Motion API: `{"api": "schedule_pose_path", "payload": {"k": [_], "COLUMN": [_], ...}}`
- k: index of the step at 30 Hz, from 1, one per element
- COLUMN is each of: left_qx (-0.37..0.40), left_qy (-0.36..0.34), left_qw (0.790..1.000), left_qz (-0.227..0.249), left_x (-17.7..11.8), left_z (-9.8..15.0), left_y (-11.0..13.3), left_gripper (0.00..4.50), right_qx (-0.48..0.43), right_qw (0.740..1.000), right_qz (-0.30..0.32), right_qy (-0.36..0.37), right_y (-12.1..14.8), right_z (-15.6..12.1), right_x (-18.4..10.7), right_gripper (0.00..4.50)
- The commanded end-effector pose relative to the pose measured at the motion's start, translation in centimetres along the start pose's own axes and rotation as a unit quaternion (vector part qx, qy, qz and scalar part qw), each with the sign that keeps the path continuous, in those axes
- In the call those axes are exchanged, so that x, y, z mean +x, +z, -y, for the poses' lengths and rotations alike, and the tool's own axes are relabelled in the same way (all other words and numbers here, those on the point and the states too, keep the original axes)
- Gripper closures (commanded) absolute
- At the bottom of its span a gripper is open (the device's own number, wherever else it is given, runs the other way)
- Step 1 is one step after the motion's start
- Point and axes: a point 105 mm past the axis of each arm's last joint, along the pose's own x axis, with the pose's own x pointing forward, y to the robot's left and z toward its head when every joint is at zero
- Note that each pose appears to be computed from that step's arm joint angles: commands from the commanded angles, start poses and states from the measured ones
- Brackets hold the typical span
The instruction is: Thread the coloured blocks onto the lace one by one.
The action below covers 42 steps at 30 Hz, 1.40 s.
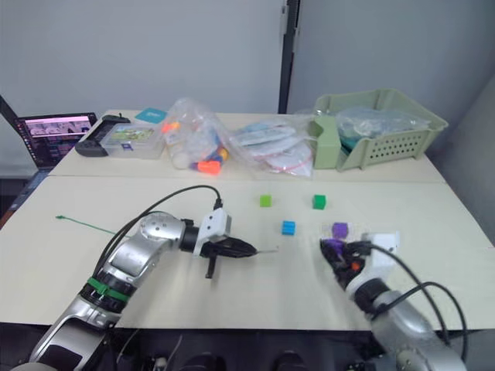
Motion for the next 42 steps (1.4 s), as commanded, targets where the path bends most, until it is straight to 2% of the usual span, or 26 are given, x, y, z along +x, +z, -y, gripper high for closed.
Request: {"api": "schedule_pose_path", "payload": {"k": [1,5,9,11,15,17,18,22,25,28,32,33,34,36,40,42], "left_qx": [0.023,0.018,0.014,0.014,0.012,0.011,0.010,0.009,0.006,0.005,0.010,0.011,0.010,0.012,0.013,0.013], "left_qy": [-0.010,-0.013,-0.016,-0.014,-0.036,-0.033,-0.028,-0.008,0.011,0.034,0.052,0.053,0.059,0.066,0.069,0.073], "left_qw": [1.000,1.000,1.000,1.000,0.998,0.998,0.998,0.999,0.999,0.999,0.999,0.999,0.998,0.998,0.997,0.997], "left_qz": [0.010,0.004,0.004,0.006,0.045,0.047,0.050,0.051,0.047,0.023,-0.008,-0.009,-0.011,-0.016,-0.015,-0.012], "left_x": [0.0,-0.3,-0.4,-0.4,0.0,0.0,0.1,0.1,0.0,0.2,0.9,1.0,1.1,1.3,1.7,1.8], "left_z": [0.0,0.2,0.5,0.6,1.9,2.2,2.3,2.2,2.1,1.8,1.7,1.7,1.5,1.4,1.3,1.2], "left_y": [1.1,0.9,0.9,0.8,1.6,1.6,1.7,1.5,1.4,0.6,-0.3,-0.3,-0.4,-0.5,-0.4,-0.1], "left_gripper": [4.50,4.50,4.50,4.50,4.50,4.50,4.50,4.50,4.50,4.50,4.50,4.50,4.50,4.50,4.50,4.50], "right_qx": [-0.037,-0.042,0.008,0.016,0.050,0.037,0.030,-0.002,-0.057,-0.177,-0.347,-0.369,-0.407,-0.446,-0.487,-0.487], "right_qw": [0.999,0.998,0.998,0.999,0.999,0.999,0.999,0.996,0.983,0.946,0.856,0.840,0.808,0.765,0.719,0.717], "right_qz": [0.005,-0.020,-0.034,-0.022,0.012,0.016,0.019,0.016,-0.009,-0.081,-0.166,-0.175,-0.194,-0.221,-0.255,-0.264], "right_qy": [-0.024,-0.048,-0.055,-0.043,-0.002,0.020,0.034,0.092,0.171,0.260,0.345,0.357,0.379,0.407,0.426,0.423], "right_y": [-0.4,-2.6,-4.2,-3.5,-1.2,0.2,1.1,4.3,6.9,7.1,5.9,5.8,5.3,4.5,3.1,2.4], "right_z": [-0.4,-0.1,0.1,-0.1,-0.3,0.2,0.5,1.4,1.5,0.8,1.2,1.3,1.4,1.6,2.0,2.2], "right_x": [0.2,0.7,0.8,0.7,0.0,-0.6,-0.9,-1.6,-1.3,-0.3,1.1,1.4,1.7,2.1,3.0,3.4], "right_gripper": [3.31,3.31,3.31,2.26,0.87,0.21,0.01,0.01,0.01,0.01,0.01,0.01,0.01,0.01,0.01,0.01]}}
